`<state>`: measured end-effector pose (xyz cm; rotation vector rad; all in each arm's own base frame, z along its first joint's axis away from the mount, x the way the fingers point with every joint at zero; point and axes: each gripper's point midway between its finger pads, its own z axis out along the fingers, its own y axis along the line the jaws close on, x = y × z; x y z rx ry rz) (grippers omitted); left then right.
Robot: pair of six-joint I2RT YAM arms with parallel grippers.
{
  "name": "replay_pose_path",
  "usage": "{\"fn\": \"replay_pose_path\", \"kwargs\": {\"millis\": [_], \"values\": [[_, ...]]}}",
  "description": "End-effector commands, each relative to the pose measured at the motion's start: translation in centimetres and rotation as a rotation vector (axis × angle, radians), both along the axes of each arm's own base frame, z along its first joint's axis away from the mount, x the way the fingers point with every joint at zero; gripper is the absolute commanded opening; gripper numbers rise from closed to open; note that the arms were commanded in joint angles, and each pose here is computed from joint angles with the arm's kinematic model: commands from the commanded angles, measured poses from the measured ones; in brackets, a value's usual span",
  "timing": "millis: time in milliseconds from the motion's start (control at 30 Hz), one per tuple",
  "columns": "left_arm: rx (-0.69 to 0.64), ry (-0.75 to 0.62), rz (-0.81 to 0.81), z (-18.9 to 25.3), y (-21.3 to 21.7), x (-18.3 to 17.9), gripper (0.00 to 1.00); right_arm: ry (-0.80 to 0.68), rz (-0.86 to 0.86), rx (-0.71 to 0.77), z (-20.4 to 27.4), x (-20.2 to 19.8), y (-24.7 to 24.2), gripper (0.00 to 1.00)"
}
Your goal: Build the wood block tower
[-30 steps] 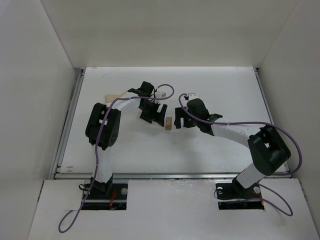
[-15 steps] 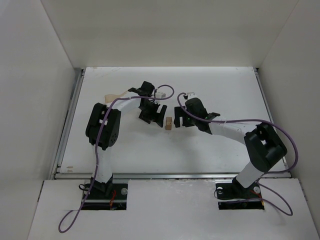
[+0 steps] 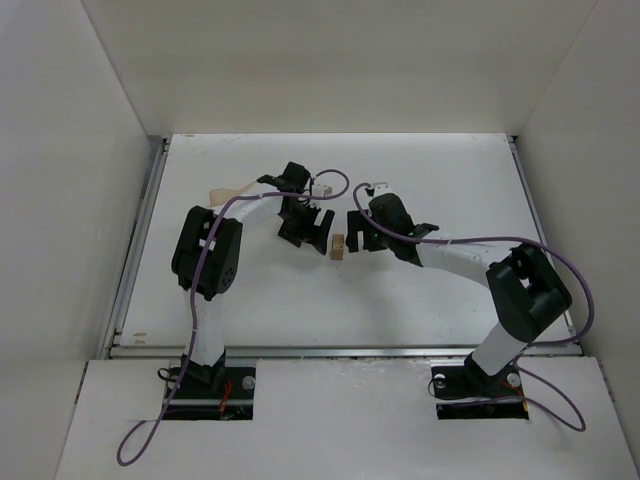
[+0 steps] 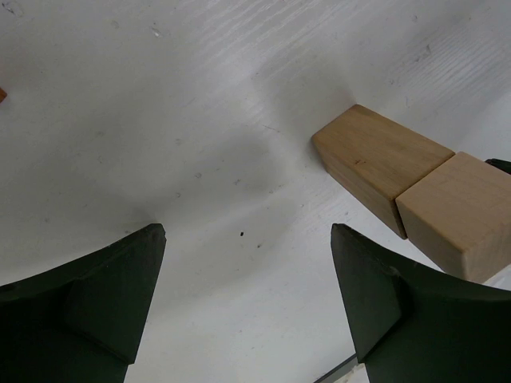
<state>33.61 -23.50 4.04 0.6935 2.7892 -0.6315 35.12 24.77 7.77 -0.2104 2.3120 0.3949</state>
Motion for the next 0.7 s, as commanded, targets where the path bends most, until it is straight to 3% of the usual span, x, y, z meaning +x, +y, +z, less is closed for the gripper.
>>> {"fn": "replay_pose_path", "kwargs": {"millis": [0, 667], "values": [[-0.03, -0.054, -0.021, 2.73, -0.62, 0.5, 0.82, -0.056, 0.014, 0.039, 1.81, 1.41, 1.38, 0.89], [-0.029, -0.058, -0.029, 2.71, -0.59, 0.52, 0.82, -0.07, 0.038, 0.049, 2.54, 1.67, 2.28, 0.89]]}}
